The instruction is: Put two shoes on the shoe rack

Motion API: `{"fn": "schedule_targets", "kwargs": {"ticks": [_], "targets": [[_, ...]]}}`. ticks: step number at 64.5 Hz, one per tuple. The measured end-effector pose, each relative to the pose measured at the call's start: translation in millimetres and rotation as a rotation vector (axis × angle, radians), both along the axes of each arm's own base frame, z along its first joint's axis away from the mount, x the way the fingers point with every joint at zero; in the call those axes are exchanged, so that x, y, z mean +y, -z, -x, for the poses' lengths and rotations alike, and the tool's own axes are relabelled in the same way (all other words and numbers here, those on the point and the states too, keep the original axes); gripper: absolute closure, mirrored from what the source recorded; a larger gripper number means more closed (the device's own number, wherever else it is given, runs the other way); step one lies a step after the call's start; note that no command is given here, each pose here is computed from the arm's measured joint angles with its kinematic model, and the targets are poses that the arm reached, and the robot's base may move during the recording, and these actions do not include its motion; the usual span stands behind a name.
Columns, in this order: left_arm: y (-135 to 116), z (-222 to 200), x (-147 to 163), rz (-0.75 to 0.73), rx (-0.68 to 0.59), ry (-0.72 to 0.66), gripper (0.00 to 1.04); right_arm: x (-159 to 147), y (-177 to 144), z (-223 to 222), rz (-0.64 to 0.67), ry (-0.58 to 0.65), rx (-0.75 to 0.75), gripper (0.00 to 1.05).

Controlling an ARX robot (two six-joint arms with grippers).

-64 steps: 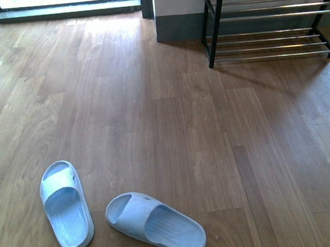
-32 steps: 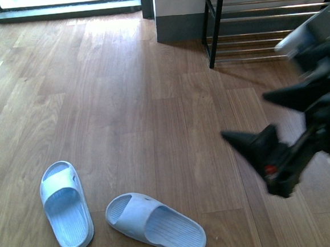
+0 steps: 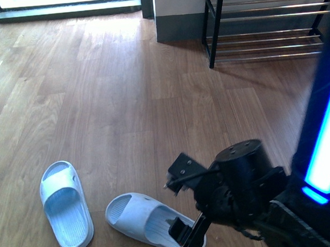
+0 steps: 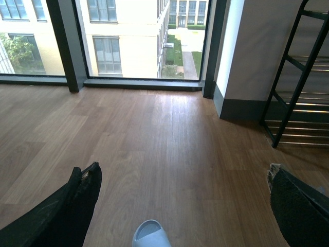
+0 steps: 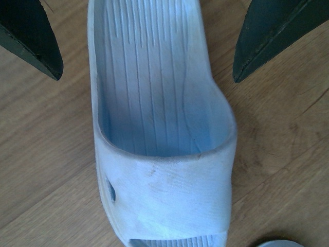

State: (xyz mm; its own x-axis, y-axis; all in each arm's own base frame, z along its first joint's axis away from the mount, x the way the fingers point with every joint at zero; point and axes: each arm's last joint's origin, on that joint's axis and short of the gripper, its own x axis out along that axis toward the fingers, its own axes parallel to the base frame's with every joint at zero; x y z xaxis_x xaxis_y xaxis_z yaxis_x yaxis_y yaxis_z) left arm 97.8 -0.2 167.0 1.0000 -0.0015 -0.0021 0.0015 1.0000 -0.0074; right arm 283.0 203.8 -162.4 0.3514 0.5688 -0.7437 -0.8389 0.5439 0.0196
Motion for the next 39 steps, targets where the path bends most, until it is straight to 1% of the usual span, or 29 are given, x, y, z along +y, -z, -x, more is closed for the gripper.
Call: {"fn": "schedule_targets", "kwargs": {"ticks": [6, 12, 25, 34, 39], "targets": [[0.0, 0.0, 0.0, 0.0, 0.0, 0.0, 0.09, 8.8, 16.3, -9.8, 0.005, 0.012, -0.007, 0.09], [0.0, 0.0, 0.0, 0.0, 0.0, 0.0, 0.09, 17.2, 28.4, -24.1, -0.003, 0.04, -0.046, 0.09], [0.0, 0.0, 0.0, 0.0, 0.0, 0.0, 0.09, 23.2, 38.8, -42.8, -0.038, 0.074, -0.035, 0.1], [0.0, 0.0, 0.0, 0.0, 0.0, 0.0, 0.09, 24.6, 39.0, -44.3, -0.081, 0.074, 0.007, 0.3], [0.0, 0.0, 0.0, 0.0, 0.0, 0.0, 0.09, 24.4, 39.1, -42.9, -0.104, 0.07, 0.033, 0.48]]}}
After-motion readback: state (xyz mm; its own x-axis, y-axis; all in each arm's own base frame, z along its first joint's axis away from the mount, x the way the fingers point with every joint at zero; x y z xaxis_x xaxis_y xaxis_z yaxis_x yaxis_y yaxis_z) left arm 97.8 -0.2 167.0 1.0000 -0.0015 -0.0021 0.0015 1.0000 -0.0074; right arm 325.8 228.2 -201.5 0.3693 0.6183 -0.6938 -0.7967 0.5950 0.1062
